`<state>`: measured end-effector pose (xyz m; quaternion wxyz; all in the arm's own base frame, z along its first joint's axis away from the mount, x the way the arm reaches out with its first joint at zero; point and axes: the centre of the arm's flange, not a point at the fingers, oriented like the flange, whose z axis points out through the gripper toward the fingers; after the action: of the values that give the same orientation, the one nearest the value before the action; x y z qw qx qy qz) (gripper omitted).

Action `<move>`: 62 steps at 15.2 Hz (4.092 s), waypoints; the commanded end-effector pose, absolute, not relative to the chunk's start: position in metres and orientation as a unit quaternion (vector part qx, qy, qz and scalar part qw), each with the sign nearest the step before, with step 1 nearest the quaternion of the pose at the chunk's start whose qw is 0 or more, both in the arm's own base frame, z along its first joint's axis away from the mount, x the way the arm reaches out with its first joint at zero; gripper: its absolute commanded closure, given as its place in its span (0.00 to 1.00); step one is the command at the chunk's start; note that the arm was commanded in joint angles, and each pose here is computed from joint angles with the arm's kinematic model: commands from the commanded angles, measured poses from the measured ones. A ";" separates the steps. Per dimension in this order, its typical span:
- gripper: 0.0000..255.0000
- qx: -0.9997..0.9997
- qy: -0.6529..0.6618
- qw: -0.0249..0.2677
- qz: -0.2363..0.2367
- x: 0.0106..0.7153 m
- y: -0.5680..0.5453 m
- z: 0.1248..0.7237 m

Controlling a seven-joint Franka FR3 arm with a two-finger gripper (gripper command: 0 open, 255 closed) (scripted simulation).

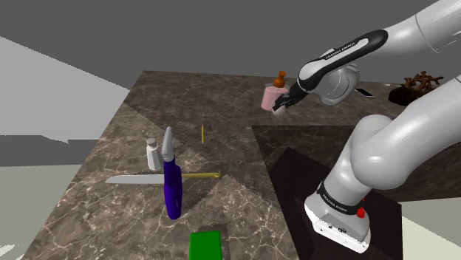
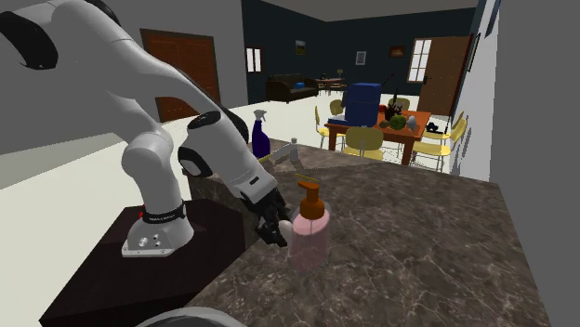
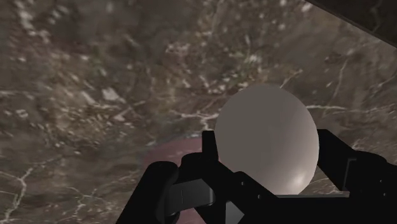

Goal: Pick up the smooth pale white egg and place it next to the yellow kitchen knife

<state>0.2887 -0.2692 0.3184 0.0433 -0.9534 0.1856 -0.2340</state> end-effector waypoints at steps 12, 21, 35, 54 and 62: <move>1.00 -0.954 0.185 0.044 -0.233 0.289 -0.269 0.376; 1.00 -0.954 0.185 0.044 -0.233 0.289 -0.269 0.424; 1.00 -0.954 0.185 0.044 -0.233 0.300 -0.204 0.467; 1.00 -0.954 0.185 0.044 -0.233 0.345 0.043 0.468; 1.00 -0.954 0.185 0.044 -0.233 0.364 0.147 0.468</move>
<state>0.3598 0.1346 0.4676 0.0429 -0.9536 0.1847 -0.2337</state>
